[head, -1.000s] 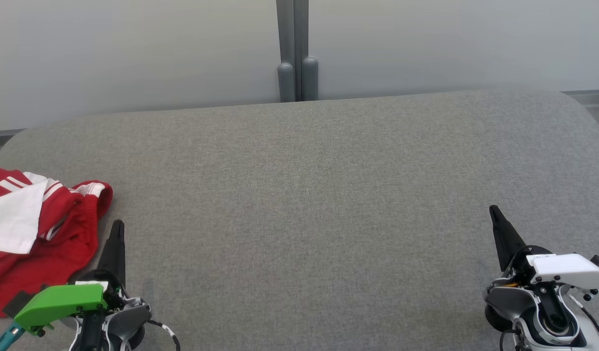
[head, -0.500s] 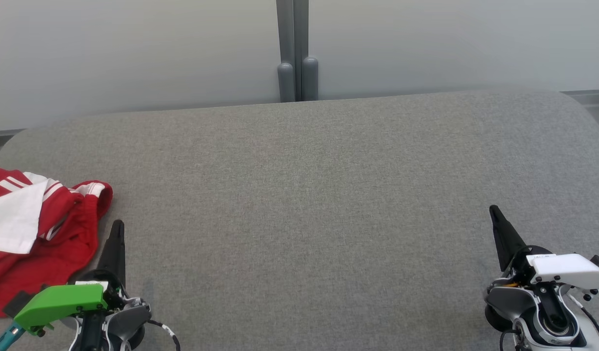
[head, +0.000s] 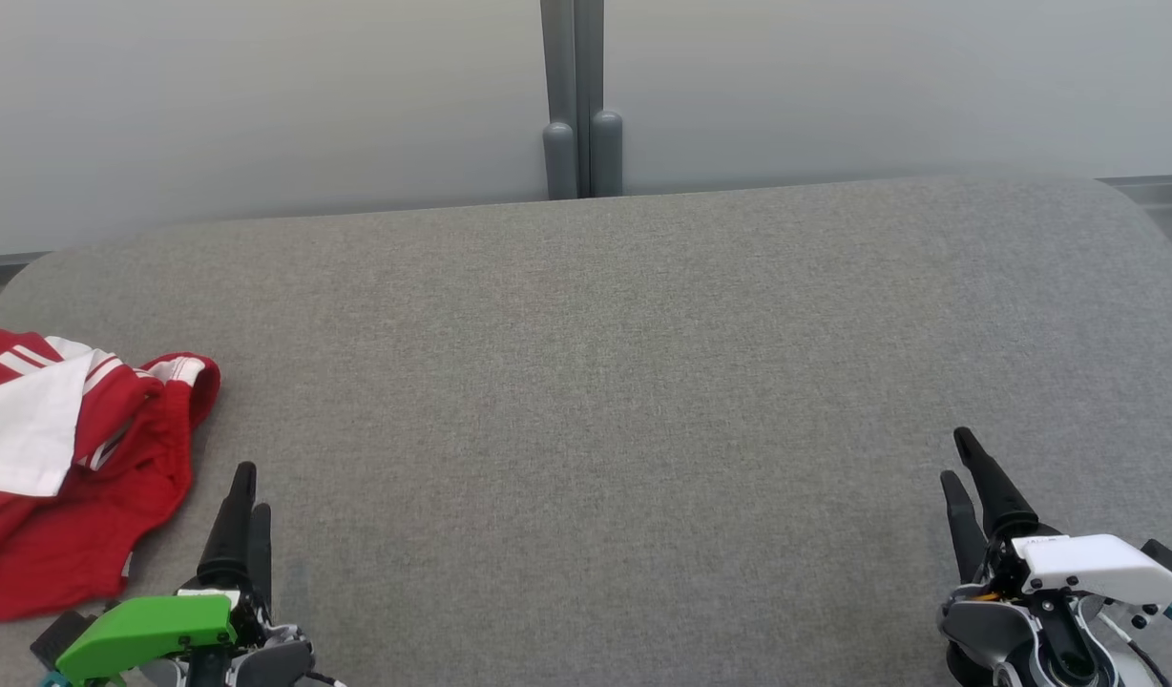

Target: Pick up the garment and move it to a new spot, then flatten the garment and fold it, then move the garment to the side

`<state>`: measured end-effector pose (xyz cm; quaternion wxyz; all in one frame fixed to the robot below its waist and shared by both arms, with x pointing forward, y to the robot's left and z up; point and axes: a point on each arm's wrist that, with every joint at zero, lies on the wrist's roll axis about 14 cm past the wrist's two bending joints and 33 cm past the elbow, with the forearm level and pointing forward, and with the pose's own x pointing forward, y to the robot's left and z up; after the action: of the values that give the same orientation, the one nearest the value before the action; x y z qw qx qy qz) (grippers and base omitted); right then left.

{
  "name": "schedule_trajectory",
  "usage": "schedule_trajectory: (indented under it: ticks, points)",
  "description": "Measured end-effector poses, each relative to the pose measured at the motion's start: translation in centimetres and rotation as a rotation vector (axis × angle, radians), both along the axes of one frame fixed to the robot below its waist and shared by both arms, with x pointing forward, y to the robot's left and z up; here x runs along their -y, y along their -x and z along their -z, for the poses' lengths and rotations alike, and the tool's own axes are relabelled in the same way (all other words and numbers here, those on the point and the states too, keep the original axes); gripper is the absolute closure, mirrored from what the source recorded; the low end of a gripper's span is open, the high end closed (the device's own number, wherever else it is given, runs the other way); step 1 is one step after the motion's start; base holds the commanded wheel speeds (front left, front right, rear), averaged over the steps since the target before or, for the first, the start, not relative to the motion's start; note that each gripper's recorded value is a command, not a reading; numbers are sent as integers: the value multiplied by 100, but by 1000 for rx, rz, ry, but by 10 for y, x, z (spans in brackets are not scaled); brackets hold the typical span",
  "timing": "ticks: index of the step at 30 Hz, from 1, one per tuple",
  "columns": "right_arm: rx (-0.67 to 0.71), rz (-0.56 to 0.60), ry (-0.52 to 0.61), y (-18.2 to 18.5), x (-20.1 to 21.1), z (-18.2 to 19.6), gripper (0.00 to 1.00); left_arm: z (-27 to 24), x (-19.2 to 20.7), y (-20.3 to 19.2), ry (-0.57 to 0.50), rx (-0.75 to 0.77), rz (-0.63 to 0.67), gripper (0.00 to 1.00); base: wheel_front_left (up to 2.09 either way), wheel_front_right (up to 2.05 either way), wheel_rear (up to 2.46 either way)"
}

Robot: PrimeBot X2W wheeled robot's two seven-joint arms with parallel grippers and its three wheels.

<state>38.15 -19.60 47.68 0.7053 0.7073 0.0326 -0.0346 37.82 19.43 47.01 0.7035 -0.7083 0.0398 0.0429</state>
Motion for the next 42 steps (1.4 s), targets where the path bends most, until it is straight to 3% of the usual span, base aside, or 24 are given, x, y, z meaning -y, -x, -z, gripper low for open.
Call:
schedule_trajectory:
  ticks: [24, 42]
  points:
    - [13, -58, 522, -1, -6, -6, 0, 2, 7, 0, -554, -18, 68, 0, 0, 0, 0]
    - [38, -74, 793, 0, -7, -9, 0, 3, 9, 1, -830, -17, 94, 0, 0, 0, 0]
